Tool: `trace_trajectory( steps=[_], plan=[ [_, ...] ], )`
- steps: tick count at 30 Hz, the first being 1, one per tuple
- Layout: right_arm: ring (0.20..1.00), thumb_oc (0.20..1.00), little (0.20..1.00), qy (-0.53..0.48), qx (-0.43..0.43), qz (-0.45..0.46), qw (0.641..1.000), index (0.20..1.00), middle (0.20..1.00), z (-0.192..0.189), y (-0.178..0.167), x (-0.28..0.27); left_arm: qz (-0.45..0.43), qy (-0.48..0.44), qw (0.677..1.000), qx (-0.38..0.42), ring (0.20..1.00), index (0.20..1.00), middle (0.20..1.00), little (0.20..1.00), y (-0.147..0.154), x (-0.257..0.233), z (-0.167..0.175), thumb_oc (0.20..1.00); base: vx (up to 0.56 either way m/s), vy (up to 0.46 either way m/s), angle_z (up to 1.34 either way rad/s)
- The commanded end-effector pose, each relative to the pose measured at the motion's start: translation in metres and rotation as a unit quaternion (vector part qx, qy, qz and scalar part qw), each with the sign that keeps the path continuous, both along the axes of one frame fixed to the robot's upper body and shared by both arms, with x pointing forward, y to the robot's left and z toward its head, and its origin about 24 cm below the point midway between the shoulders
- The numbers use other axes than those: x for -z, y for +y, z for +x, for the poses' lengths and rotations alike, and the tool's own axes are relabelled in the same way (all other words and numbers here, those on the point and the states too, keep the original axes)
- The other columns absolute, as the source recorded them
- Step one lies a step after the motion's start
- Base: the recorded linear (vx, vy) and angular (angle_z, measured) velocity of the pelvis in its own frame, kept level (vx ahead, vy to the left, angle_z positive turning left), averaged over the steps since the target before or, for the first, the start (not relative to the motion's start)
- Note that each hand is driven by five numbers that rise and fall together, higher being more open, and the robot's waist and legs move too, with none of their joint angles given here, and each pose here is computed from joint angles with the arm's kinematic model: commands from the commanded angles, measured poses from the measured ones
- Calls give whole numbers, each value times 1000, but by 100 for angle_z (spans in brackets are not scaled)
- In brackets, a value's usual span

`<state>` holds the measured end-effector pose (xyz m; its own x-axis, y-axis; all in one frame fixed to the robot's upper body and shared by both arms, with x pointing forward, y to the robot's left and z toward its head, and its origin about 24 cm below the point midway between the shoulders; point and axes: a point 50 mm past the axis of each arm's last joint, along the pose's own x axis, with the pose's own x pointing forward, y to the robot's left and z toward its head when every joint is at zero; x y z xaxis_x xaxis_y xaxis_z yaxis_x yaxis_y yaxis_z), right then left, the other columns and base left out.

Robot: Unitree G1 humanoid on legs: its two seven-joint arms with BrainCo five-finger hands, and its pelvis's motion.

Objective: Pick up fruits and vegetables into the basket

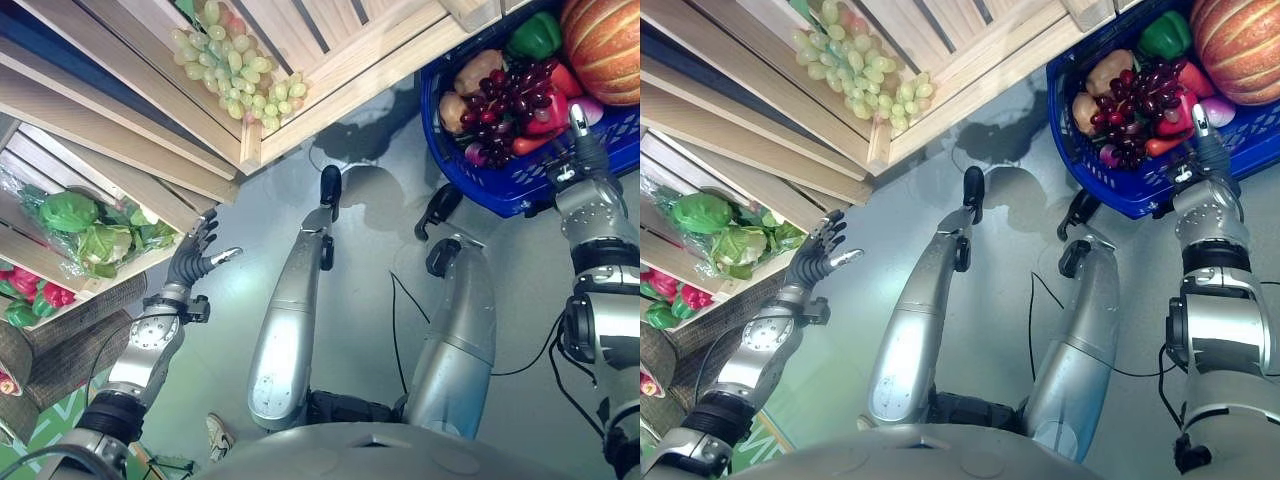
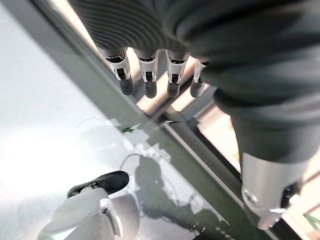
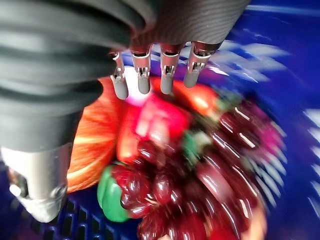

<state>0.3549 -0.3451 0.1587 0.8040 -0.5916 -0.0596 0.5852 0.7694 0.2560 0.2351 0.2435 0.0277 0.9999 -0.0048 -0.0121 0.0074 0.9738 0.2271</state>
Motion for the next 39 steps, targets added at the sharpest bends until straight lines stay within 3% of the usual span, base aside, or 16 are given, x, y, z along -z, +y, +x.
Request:
trace_trajectory(
  steps=[1,8,12,18,22,31,34,39],
  plan=[
    [1000,1000,1000,64,69,-176,980,1000,1000,-22,-19,-3,17,-55,998,13,1000,1000,1000,1000,-20,-5,-4,1000,-24,30,-12],
    [1000,1000,1000,83,24,-264,961,1000,1000,-36,33,41,109,-202,973,-11,1000,1000,1000,1000,-30,-46,-1,1000,1,47,-13],
    [1000,1000,1000,76,-49,-334,938,1000,1000,-65,83,81,270,-348,895,-76,1000,1000,1000,1000,-33,-83,-1,1000,26,57,-18],
    [1000,1000,1000,78,-115,-401,906,1000,1000,-84,103,97,399,-405,809,-147,1000,1000,1000,1000,-23,-98,4,1000,8,66,-17],
    [1000,1000,1000,84,-176,-461,866,1000,1000,-98,106,98,501,-447,713,-199,1000,1000,1000,1000,-5,-110,4,1000,0,113,-17],
    [1000,1000,1000,97,-204,-516,826,1000,1000,-108,94,89,650,-417,589,-239,1000,1000,1000,1000,24,-122,13,1000,26,116,-13],
    [1000,1000,1000,96,-201,-532,817,1000,1000,-108,90,81,699,-362,568,-241,1000,1000,1000,1000,33,-125,22,1000,39,124,-14],
    [1000,1000,1000,91,-210,-557,798,1000,1000,-105,91,69,745,-287,566,-203,1000,1000,1000,1000,40,-129,43,1000,30,106,-17]
  ],
)
